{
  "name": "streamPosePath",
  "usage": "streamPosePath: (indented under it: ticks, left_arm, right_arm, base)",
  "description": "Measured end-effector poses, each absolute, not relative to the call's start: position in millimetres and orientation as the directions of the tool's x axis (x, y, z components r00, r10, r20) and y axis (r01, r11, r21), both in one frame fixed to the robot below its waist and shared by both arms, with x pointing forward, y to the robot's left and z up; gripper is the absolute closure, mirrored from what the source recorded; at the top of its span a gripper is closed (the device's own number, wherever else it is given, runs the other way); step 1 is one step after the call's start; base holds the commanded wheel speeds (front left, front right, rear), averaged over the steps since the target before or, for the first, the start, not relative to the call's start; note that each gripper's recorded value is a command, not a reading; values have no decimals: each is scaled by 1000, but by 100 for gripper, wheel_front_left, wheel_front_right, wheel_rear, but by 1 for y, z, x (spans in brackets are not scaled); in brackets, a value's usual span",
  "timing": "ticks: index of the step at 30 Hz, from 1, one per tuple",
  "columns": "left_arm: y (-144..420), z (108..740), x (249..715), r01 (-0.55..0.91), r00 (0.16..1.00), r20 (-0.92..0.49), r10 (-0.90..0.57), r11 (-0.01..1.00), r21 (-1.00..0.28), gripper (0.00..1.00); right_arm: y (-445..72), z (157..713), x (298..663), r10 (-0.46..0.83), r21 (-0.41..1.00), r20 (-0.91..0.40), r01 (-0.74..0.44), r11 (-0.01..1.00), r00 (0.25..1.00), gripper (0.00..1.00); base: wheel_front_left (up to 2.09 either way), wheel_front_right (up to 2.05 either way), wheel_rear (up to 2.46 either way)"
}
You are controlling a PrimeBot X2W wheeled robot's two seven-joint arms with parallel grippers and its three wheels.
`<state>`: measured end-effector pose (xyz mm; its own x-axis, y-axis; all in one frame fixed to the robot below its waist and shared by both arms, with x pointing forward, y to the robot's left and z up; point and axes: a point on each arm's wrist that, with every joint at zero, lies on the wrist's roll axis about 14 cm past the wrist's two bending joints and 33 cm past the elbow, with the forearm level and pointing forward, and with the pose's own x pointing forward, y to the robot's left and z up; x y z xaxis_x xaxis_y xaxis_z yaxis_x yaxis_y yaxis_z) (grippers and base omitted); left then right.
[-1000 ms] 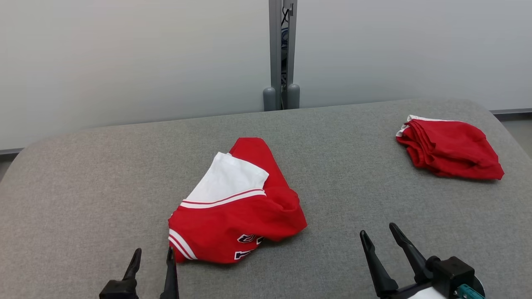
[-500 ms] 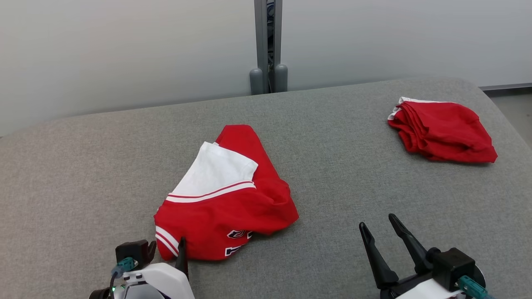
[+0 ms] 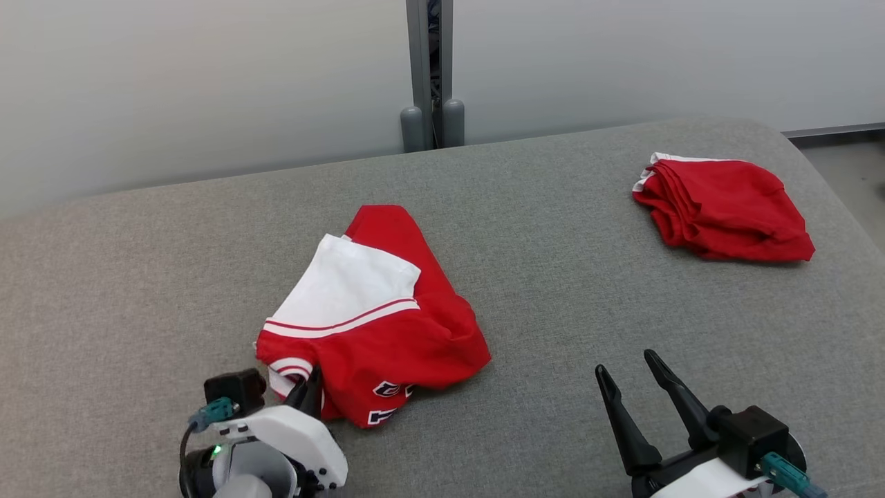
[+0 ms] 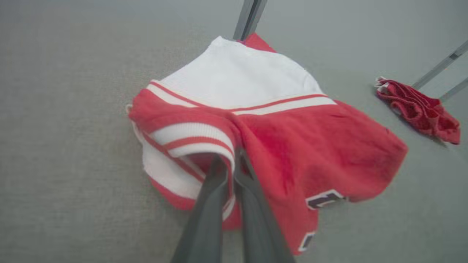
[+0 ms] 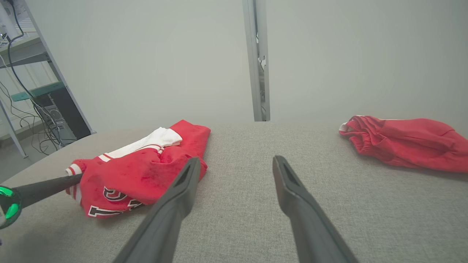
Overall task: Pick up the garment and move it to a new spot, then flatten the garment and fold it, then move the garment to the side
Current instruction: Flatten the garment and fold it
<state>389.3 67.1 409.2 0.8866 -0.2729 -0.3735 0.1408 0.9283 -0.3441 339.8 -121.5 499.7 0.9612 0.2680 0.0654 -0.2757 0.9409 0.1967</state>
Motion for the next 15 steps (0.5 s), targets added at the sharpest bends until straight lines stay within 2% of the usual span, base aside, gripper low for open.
streamPosePath:
  ticks: [4, 9, 15]
  left_arm:
    - [47, 444, 401, 177, 904, -260, -340, 850, -497, 100]
    - [22, 484, 409, 259, 900, -142, -413, 766, -588, 100]
    - [-22, 552, 412, 407, 841, 22, -540, 608, -682, 100]
  right_arm:
    - [-120, 500, 338, 269, 198, 67, -277, 940, 961, 0]
    - [-119, 502, 337, 269, 201, 74, -278, 939, 960, 0]
    - [-119, 503, 333, 264, 201, 77, -274, 940, 962, 0]
  base:
    - [0, 0, 0]
    - [0, 0, 0]
    - [0, 0, 0]
